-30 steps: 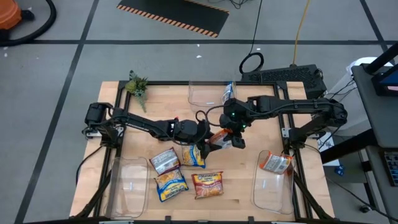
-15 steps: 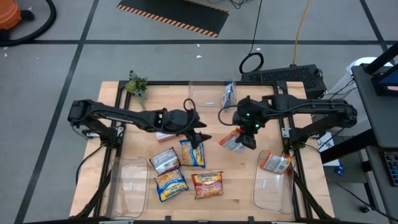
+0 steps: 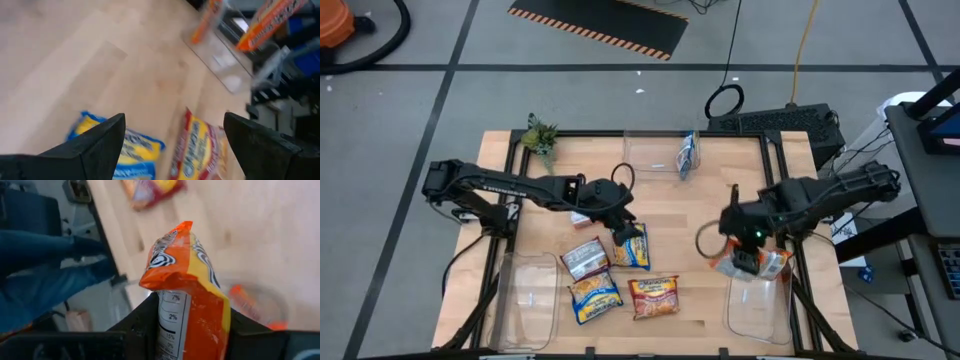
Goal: Sort Maruchan noodles
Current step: Put the right orange noodle pack into the bottom right transparent bin
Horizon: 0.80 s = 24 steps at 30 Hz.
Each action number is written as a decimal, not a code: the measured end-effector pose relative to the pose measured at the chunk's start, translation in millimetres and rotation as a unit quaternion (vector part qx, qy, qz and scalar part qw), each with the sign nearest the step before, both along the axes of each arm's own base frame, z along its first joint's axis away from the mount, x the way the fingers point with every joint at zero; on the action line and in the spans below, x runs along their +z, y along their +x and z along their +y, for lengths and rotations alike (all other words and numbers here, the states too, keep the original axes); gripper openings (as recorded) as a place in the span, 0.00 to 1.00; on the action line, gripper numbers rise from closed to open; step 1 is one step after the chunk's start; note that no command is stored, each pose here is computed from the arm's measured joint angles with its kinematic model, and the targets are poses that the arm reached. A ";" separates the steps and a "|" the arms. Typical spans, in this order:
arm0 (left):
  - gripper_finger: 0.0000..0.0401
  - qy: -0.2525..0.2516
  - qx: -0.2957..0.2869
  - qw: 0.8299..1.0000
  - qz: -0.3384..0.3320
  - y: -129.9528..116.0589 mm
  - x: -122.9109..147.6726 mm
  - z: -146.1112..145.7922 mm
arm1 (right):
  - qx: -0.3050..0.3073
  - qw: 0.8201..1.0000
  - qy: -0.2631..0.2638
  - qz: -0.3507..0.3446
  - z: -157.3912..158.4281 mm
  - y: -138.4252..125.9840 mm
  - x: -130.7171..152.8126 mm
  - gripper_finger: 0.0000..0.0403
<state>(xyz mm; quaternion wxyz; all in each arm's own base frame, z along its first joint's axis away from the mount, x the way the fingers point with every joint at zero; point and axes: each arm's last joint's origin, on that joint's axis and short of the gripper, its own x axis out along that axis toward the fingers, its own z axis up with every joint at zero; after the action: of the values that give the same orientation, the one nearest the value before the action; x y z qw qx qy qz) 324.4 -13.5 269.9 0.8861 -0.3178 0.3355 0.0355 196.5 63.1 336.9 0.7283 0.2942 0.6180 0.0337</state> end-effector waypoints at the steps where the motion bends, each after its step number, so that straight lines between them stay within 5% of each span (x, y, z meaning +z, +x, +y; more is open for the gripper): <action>1: 0.85 -0.005 -0.008 1.000 0.001 0.1 -0.4 -3.2 | -0.002 1.000 0.003 0.010 4.1 -3.2 0.3 0.26; 18: 0.85 -0.039 -0.060 0.997 0.014 -8.5 -0.5 -61.2 | 0.053 0.985 -0.110 0.121 25.3 -61.0 -33.0 0.26; 24: 0.85 -0.045 -0.069 0.996 0.016 -10.9 -0.5 -70.8 | 0.048 0.986 -0.102 0.125 28.8 -65.7 -61.7 0.26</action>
<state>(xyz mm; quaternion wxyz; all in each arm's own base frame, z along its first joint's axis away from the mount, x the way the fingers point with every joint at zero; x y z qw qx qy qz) 313.5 -84.3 269.5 0.8659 -0.3326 0.3719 -0.0356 130.8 91.9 275.2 0.6692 0.1901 0.7177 -0.0312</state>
